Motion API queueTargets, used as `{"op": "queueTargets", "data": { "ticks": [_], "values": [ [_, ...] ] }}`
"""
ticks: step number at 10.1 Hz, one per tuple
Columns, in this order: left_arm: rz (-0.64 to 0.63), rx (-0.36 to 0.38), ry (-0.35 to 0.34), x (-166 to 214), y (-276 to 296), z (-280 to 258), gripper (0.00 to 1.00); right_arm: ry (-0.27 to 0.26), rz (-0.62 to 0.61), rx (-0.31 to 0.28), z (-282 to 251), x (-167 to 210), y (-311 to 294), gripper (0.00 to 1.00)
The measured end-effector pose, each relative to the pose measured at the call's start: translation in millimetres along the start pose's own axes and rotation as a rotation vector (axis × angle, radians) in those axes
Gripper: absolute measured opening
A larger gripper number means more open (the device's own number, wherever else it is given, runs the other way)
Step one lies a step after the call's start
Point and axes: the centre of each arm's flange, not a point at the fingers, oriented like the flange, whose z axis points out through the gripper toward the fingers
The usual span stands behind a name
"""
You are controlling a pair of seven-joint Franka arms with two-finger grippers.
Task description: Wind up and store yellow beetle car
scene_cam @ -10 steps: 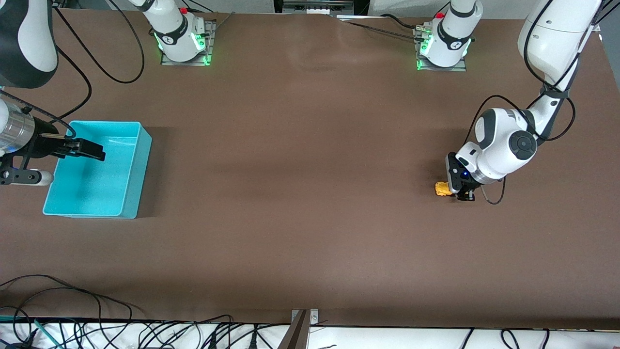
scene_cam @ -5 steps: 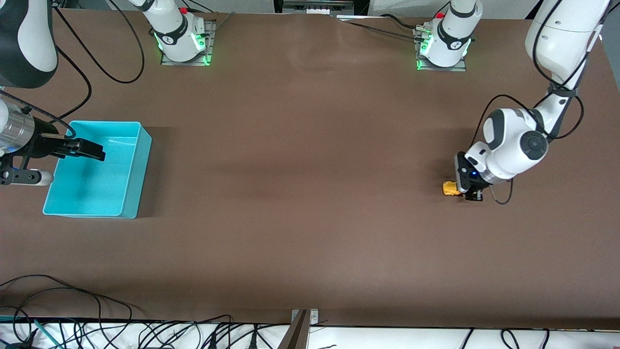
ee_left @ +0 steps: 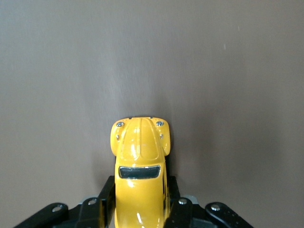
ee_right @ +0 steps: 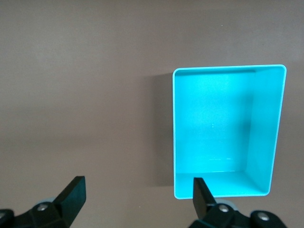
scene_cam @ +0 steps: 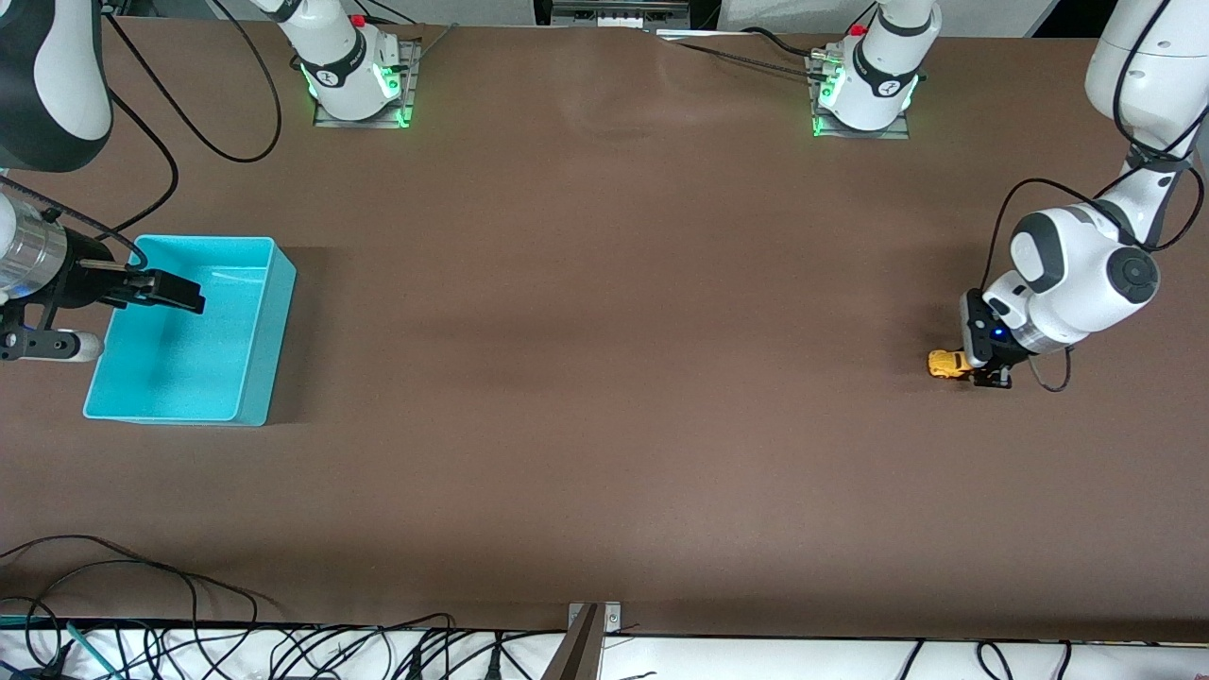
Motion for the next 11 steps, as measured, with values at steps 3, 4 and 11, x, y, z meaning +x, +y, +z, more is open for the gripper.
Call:
{"op": "queueTargets", "data": {
  "ticks": [3, 4, 11],
  "values": [
    [-0.017, 0.012, -0.005, -34, 5, -2, 0.46, 0.0, 0.0, 0.0, 0, 0, 0, 1.0],
    [-0.024, 0.013, -0.006, -38, 6, -2, 0.46, 0.0, 0.0, 0.0, 0, 0, 0, 1.0],
    [-0.043, 0.019, -0.009, -53, 8, -3, 0.46, 0.0, 0.0, 0.0, 0, 0, 0, 1.0]
  ]
}}
